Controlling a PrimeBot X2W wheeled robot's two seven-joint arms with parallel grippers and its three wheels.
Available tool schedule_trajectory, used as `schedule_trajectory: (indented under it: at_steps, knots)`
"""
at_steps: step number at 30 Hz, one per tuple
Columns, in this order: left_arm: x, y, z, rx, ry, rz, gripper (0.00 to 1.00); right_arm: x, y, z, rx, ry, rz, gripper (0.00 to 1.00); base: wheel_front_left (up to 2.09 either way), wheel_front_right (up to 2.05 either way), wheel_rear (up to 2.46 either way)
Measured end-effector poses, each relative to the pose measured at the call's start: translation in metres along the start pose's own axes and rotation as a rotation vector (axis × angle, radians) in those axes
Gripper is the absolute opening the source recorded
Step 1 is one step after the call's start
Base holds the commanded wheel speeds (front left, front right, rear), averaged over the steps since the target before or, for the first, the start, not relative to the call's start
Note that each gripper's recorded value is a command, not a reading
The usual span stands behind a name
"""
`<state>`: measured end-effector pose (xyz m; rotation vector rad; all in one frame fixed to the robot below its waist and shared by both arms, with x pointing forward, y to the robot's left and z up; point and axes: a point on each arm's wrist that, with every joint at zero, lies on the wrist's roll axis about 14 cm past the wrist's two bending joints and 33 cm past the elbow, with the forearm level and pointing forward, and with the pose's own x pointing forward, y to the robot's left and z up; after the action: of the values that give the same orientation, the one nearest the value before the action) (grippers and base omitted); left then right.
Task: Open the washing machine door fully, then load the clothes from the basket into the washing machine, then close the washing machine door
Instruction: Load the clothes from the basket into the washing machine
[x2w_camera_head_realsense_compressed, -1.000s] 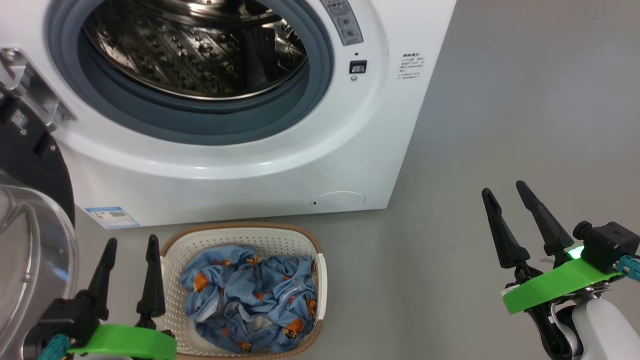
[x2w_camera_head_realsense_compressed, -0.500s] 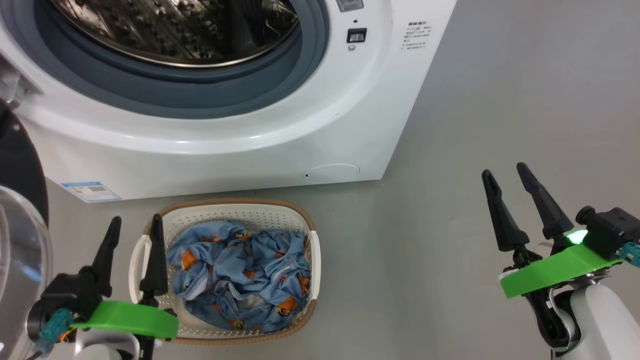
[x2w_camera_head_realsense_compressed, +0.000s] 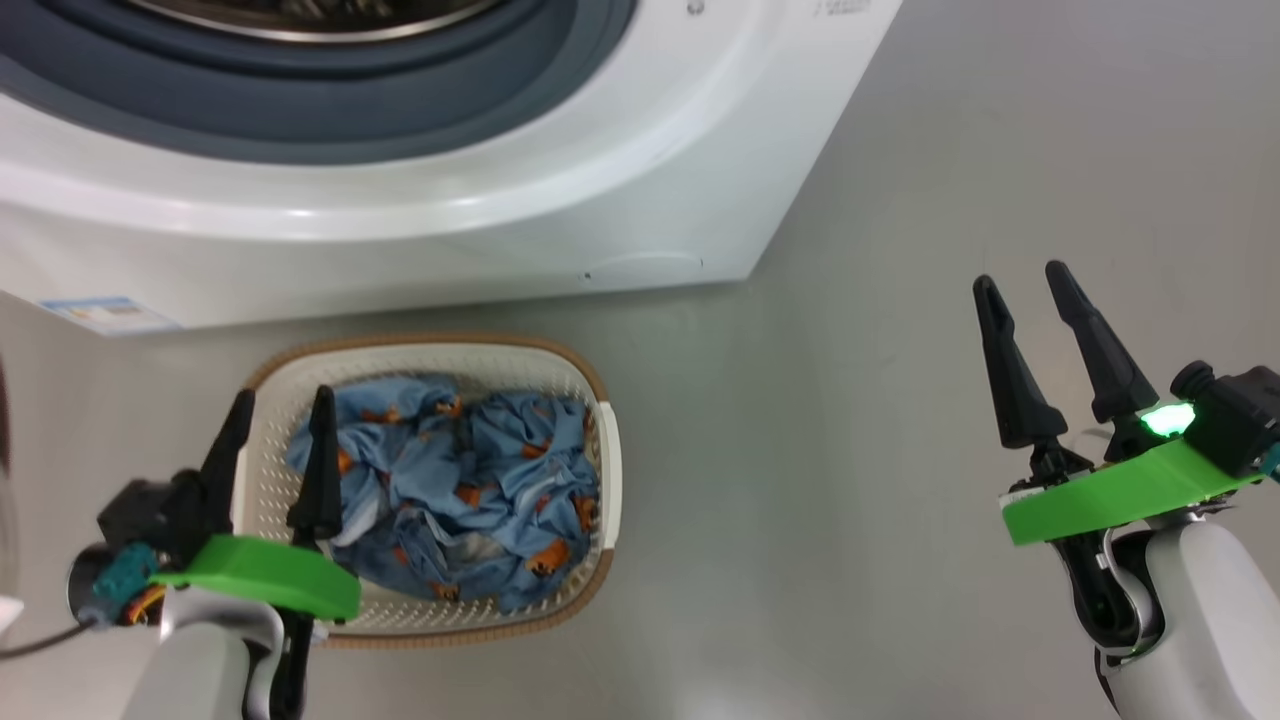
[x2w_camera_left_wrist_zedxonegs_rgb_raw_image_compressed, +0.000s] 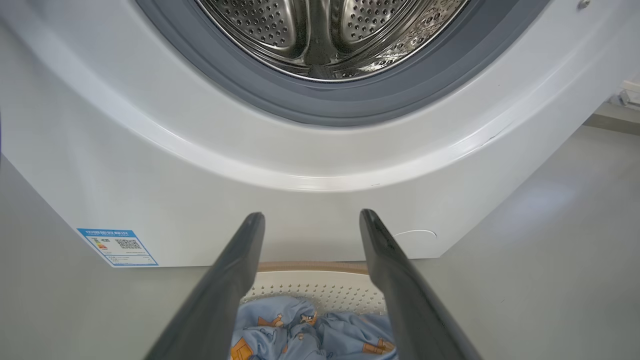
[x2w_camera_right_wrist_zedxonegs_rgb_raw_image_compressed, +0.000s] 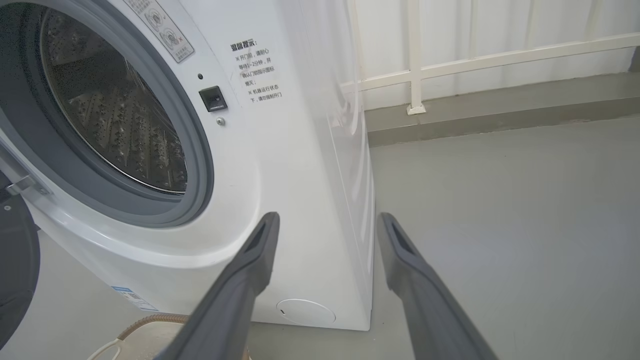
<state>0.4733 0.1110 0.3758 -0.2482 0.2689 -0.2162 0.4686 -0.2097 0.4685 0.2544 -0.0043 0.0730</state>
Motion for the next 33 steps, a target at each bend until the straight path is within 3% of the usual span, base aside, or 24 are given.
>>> schedule_trajectory:
  at_steps: [33]
  knots:
    - [0.071, 0.034, -0.186, -0.013, 0.515, -0.007, 1.0, 0.038, -0.038, -0.084, 0.002, 0.123, -0.084, 1.0, 0.0, 0.0, 0.0]
